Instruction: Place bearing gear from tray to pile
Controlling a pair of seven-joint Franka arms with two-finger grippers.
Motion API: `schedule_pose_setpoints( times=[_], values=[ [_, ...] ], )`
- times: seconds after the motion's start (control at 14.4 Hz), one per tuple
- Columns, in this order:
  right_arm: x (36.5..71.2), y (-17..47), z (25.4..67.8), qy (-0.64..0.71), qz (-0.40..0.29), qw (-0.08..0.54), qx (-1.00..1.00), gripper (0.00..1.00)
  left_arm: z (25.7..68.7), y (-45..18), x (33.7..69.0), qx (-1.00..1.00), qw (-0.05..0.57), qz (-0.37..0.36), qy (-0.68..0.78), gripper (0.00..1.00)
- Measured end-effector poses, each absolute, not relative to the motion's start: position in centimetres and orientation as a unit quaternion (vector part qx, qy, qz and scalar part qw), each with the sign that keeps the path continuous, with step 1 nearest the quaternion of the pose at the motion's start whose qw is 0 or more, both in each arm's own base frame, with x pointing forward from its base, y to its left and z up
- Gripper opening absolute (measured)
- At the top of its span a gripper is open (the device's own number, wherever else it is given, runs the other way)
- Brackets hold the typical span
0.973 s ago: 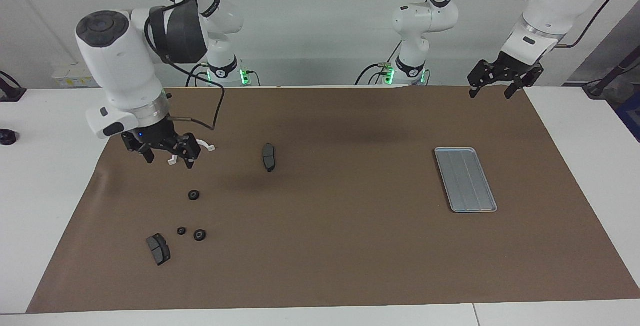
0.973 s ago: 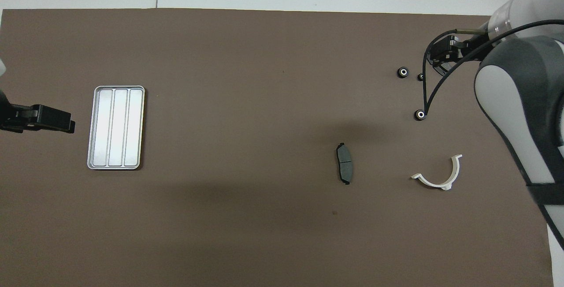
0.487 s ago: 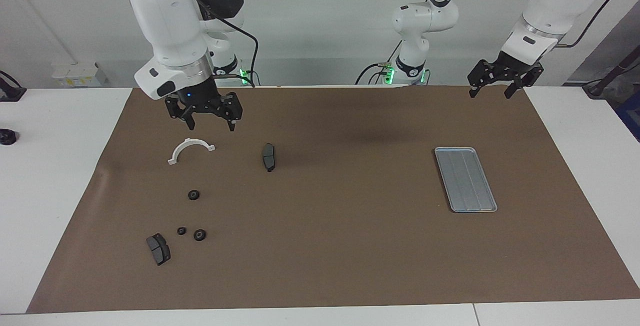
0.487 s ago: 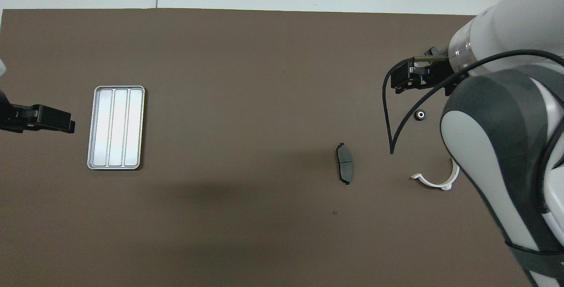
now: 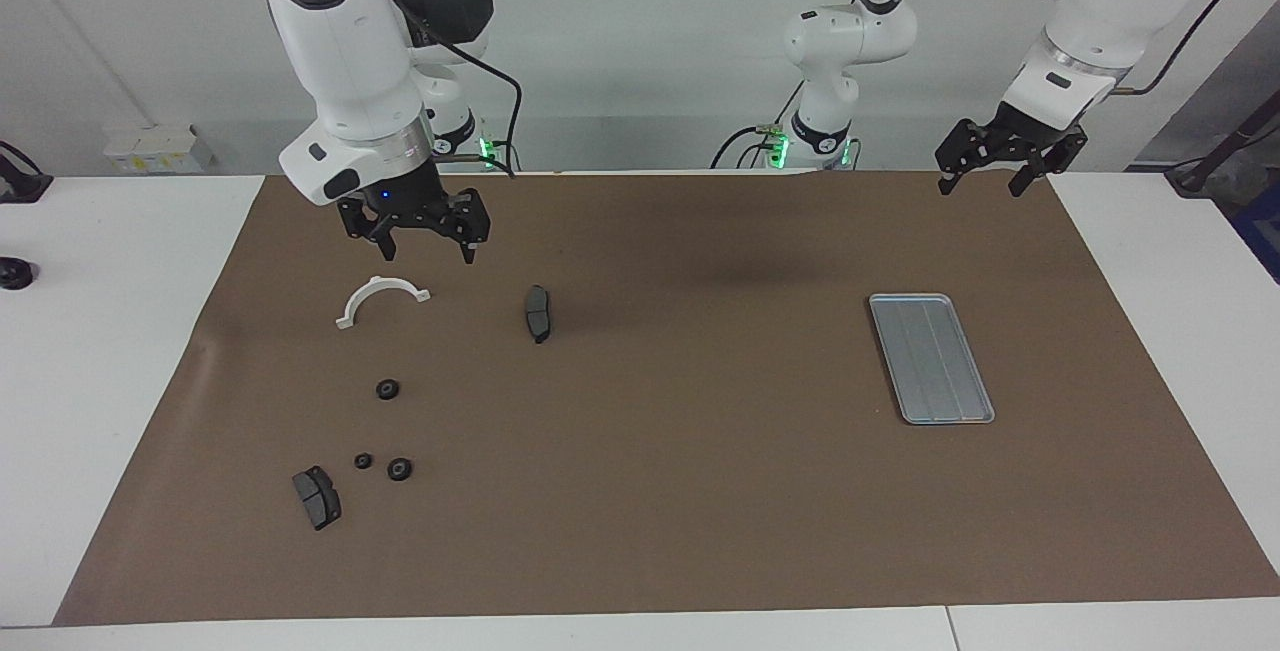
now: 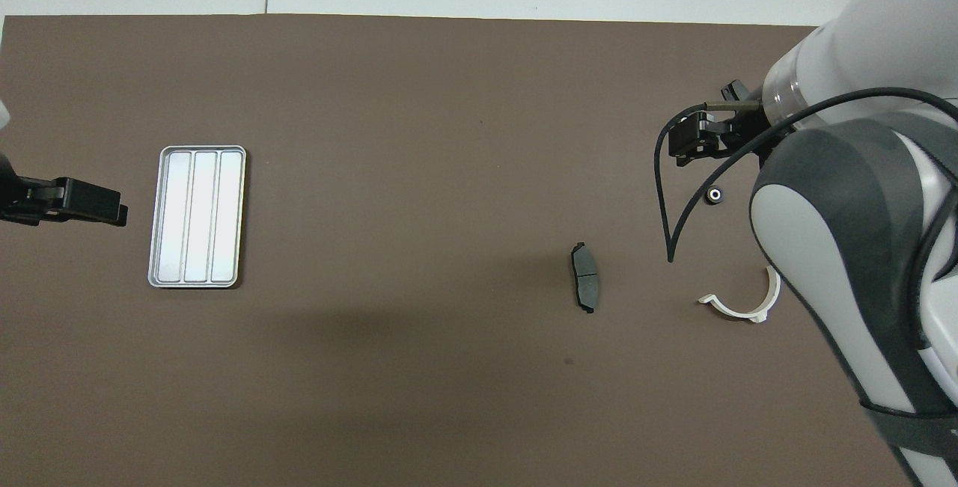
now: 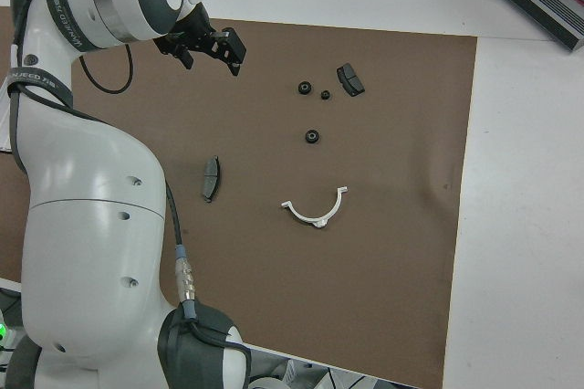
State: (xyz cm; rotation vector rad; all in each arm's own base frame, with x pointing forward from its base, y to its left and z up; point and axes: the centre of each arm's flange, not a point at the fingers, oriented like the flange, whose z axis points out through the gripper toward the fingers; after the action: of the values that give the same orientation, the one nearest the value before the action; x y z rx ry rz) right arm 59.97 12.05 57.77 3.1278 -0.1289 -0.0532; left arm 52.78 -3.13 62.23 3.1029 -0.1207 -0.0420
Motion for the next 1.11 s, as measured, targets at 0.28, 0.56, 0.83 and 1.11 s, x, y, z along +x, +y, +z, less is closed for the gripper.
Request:
schedule_pose_setpoints(
  times=[0.28,0.56,0.83,1.11],
  values=[
    [58.7,11.0,56.4,-0.048,-0.04,-0.003,0.998,1.0,62.2,-3.1,52.8,0.999,0.018,-0.014,-0.039,1.0],
    [57.8,10.3,56.1,-0.057,-0.037,-0.006,0.998,1.0,62.2,-3.1,52.8,0.999,0.018,-0.014,-0.039,1.0],
    [57.6,8.2,56.9,-0.079,-0.031,-0.017,0.996,1.0,62.2,-3.1,52.8,0.999,0.018,-0.014,-0.039,1.0],
    [57.2,8.1,57.1,-0.08,-0.029,-0.015,0.996,1.0,62.2,-3.1,52.8,0.999,0.018,-0.014,-0.039,1.0]
  ],
)
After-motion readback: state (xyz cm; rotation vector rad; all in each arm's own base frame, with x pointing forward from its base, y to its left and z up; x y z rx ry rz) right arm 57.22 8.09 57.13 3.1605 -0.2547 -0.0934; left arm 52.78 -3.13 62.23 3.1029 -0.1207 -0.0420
